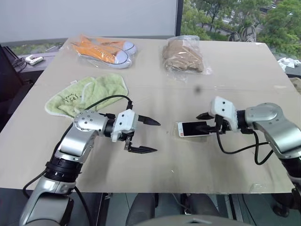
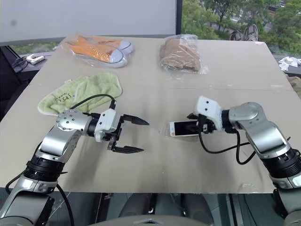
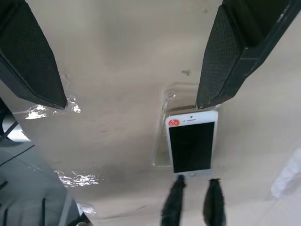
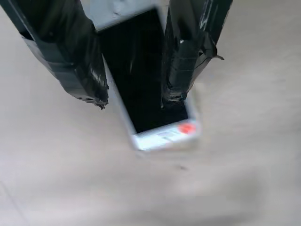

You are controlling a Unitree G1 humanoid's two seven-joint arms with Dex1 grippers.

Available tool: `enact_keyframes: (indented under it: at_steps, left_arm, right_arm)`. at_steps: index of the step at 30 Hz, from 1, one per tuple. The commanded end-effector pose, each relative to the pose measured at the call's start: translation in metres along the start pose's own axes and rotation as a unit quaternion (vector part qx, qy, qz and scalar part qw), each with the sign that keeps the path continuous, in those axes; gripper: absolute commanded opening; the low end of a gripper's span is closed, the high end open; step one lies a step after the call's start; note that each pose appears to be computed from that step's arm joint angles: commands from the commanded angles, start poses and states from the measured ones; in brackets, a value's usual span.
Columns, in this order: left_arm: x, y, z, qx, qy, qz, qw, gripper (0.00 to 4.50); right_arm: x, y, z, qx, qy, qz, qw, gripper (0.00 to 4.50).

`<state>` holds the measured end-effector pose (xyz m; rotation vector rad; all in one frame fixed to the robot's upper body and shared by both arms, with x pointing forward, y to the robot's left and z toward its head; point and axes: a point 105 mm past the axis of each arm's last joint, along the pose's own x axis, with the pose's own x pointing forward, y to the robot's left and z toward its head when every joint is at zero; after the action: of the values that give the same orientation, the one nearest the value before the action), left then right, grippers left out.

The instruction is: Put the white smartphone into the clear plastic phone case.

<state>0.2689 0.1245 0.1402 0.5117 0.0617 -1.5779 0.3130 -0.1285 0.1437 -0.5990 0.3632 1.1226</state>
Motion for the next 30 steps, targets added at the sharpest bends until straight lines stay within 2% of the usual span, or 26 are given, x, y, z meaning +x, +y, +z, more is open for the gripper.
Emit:
enact_keyframes:
  at_steps: [1,3,4,8,17,30]
  left_arm:
    - [-0.002,0.004,0.006,0.020,-0.002,0.004,1.000,4.50]
    - [-0.002,0.004,0.006,0.020,-0.002,0.003,1.000,4.50]
    - [-0.001,0.004,0.006,0.020,-0.002,0.003,1.000,4.50]
    - [-0.001,0.004,0.007,0.023,-0.003,0.006,1.000,4.50]
    - [-0.004,0.003,0.007,0.023,0.001,0.016,1.000,4.50]
    - [-0.003,0.005,0.009,0.026,-0.002,0.018,1.000,4.50]
  right_arm:
    - [-0.013,-0.011,0.003,-0.046,0.012,0.003,0.999,3.10]
    - [-0.013,-0.014,-0.002,-0.066,0.035,0.011,0.997,4.19]
    - [-0.012,-0.014,-0.003,-0.081,0.042,0.020,0.996,4.43]
    - [-0.004,-0.023,-0.009,-0.071,0.053,0.037,0.995,4.43]
    - [0.006,-0.010,-0.016,-0.104,0.082,0.101,0.986,4.43]
    - [0.007,-0.010,-0.023,-0.183,0.115,0.078,0.973,4.43]
